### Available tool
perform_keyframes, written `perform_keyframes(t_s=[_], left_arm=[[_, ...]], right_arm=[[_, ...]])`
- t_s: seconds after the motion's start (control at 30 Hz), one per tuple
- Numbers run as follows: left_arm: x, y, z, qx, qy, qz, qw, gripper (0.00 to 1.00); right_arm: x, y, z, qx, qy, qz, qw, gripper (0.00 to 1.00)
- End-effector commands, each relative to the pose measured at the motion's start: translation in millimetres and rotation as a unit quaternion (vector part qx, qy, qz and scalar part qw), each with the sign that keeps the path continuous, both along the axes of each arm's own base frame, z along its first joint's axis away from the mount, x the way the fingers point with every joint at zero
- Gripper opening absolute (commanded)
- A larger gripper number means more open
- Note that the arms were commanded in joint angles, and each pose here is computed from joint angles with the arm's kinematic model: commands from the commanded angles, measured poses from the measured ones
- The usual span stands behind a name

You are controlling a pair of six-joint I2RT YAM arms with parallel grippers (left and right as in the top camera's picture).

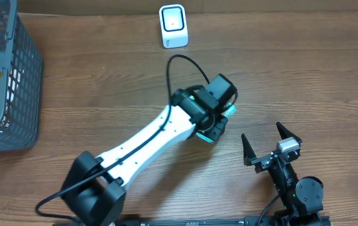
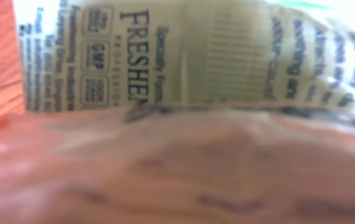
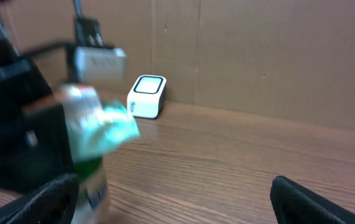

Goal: Scan the item barcode
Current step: 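Carry the held items out of the basket to the table center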

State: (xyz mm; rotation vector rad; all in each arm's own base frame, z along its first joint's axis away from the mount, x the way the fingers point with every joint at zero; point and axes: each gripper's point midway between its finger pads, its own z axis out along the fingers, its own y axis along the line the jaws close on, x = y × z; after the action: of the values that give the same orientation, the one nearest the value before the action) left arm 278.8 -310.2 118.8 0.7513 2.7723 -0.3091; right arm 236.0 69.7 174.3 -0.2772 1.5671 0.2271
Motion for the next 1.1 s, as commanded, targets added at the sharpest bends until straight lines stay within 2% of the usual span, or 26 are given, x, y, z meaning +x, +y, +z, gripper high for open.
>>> perform_keyframes(t_s=[0.0,0.43,0.73,1.07], left_arm=[[-2,-13,-8,-0.002,-0.001,-0.003,1.000,0.40],[-1,-29,-17,-0.010,-0.010,-0.005,1.000,0.40],[8,-25,-30,0.012,-0.028,0.004,1.000,0.41],[2,-33,-60,0.025,-0.002,-0.012,1.000,0.44]], right_arm=[[0,1,-3,0.002,0.001,0.003,1.000,1.00],[0,1,-3,0.002,0.001,0.003,1.000,1.00],[0,1,-3,0.002,0.001,0.003,1.000,1.00],[0,1,-3,0.002,0.001,0.003,1.000,1.00]])
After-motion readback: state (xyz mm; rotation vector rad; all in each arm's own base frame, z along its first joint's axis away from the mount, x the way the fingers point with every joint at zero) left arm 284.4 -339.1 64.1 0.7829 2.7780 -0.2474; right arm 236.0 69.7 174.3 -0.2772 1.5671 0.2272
